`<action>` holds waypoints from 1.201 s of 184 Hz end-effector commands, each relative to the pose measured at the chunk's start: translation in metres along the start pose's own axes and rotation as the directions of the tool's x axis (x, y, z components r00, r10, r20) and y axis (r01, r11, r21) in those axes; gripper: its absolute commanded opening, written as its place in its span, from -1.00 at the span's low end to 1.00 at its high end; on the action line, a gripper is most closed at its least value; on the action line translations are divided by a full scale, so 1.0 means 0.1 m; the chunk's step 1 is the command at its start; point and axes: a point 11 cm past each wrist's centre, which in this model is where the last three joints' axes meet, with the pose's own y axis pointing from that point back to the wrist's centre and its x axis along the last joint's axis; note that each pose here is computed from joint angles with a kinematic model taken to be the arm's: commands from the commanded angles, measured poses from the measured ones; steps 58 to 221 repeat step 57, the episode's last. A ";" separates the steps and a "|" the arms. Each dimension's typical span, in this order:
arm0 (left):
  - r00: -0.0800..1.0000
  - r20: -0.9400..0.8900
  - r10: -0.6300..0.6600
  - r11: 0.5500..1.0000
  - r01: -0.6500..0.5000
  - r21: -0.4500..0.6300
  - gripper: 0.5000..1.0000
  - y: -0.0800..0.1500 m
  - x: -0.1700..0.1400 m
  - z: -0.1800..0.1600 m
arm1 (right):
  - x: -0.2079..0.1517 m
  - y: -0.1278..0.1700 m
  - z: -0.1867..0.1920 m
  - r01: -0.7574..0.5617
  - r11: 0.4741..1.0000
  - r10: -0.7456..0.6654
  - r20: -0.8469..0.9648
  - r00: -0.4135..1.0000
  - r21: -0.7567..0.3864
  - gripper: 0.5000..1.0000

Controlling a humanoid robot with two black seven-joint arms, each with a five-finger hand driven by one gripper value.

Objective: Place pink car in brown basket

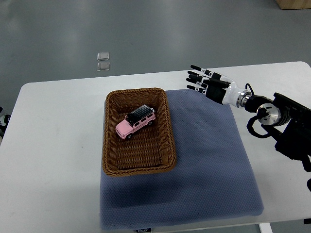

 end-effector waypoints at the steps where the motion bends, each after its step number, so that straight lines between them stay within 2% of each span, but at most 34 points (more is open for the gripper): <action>1: 1.000 0.000 0.000 1.000 0.000 0.000 1.00 0.00 0.00 0.00 | 0.02 0.01 0.00 -0.011 1.000 0.011 0.004 1.000 0.021 0.59; 14: 1.000 0.000 0.000 1.000 0.000 0.000 1.00 0.00 0.00 0.00 | 0.02 0.01 0.00 -0.011 1.000 0.011 0.004 1.000 0.026 0.66; 221: 1.000 0.001 -0.001 1.000 0.001 0.000 1.00 0.00 0.00 0.00 | 0.04 0.02 -0.02 -0.012 0.999 0.012 -0.002 1.000 0.030 0.66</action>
